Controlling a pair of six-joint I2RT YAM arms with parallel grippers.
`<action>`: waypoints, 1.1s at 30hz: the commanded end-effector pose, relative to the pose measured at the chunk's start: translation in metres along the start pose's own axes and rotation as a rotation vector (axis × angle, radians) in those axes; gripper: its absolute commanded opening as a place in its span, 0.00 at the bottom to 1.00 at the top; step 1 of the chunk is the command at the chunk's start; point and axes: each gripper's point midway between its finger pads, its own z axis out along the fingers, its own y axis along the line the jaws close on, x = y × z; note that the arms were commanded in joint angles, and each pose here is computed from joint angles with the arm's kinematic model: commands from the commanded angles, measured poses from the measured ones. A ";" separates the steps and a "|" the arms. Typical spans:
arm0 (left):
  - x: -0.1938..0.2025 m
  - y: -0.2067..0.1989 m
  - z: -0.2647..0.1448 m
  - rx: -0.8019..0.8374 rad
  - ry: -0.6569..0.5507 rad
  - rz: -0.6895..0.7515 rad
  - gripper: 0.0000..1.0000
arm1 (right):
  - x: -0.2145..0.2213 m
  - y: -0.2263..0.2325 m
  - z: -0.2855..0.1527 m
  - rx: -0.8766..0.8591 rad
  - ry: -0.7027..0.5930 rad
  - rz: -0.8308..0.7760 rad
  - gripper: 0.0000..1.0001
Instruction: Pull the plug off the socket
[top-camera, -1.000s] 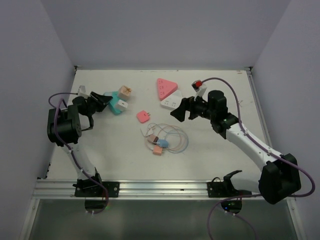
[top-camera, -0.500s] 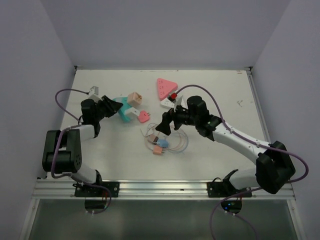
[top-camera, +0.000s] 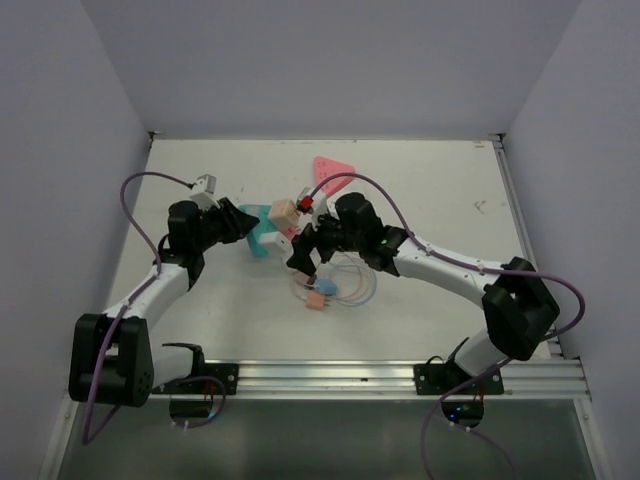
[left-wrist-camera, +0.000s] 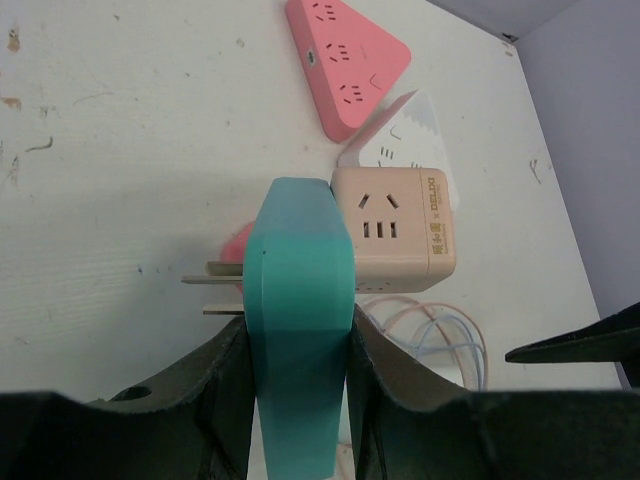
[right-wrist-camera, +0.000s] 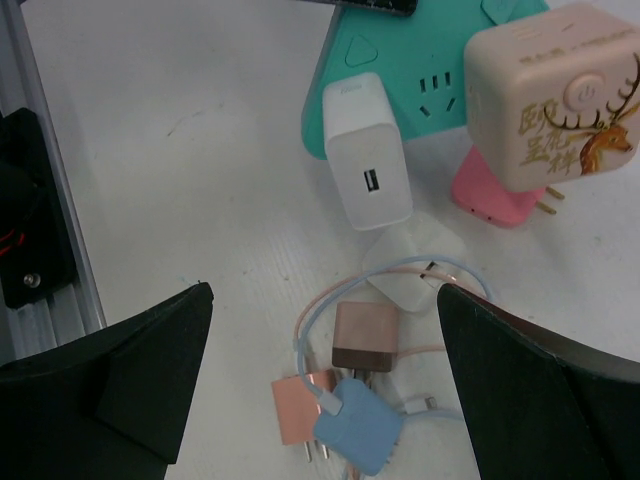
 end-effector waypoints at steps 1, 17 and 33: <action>-0.017 -0.030 -0.008 0.082 -0.039 0.060 0.00 | -0.033 -0.002 0.009 0.031 -0.071 -0.110 0.98; -0.023 -0.055 -0.023 0.112 -0.053 0.134 0.00 | -0.019 0.014 0.055 -0.003 0.052 -0.188 0.83; -0.032 -0.052 -0.030 0.072 -0.112 0.204 0.00 | 0.000 0.008 0.049 0.056 0.112 -0.193 0.16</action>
